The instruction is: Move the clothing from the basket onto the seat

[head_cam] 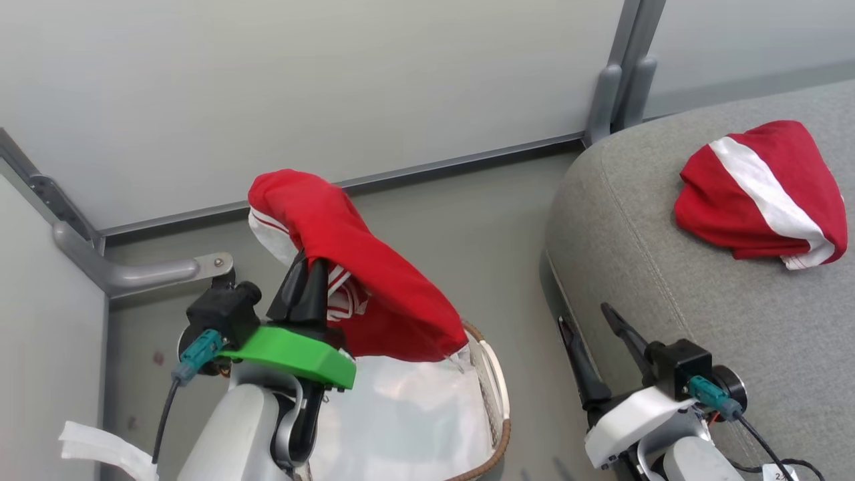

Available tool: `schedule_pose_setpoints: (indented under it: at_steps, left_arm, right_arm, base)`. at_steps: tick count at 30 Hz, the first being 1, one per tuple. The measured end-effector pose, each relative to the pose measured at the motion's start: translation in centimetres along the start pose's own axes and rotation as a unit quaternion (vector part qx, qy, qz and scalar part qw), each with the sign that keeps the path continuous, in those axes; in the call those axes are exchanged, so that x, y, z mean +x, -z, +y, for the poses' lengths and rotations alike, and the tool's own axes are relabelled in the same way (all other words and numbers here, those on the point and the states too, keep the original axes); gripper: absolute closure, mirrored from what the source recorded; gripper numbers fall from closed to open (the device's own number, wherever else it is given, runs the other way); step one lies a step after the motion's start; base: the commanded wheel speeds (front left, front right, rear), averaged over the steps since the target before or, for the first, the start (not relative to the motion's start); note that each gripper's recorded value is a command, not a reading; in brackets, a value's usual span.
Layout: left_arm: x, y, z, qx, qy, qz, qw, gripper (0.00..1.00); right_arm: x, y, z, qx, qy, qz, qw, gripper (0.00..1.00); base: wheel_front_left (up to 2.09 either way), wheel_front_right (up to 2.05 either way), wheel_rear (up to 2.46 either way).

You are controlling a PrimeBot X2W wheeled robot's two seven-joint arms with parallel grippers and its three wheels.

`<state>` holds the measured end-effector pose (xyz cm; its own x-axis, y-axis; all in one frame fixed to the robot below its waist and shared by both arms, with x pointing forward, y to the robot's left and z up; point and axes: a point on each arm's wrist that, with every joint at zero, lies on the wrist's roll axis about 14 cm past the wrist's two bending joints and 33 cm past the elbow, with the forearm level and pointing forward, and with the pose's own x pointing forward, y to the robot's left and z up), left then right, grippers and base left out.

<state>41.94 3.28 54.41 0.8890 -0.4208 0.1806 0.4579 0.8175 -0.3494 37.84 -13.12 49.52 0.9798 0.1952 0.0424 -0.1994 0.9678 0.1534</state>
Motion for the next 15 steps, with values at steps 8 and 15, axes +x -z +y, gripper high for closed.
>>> schedule_pose_setpoints:
  at_steps: [8, 15]
  left_arm:
    - [-0.1, -4.7, -1.1, 0.004, 0.011, -0.065, 0.998, 1.00]
    - [-0.6, -5.0, -1.8, 0.000, 0.019, -0.069, 0.997, 1.00]
  right_arm:
    - [-1.2, 1.5, 1.9, -0.004, -0.026, 0.024, 0.999, 0.00]
    - [-1.0, 2.3, 5.7, -0.032, -0.089, 0.035, 0.995, 0.00]
  base:
    - [0.00, 0.00, 0.00]
    - [0.00, 0.00, 0.00]
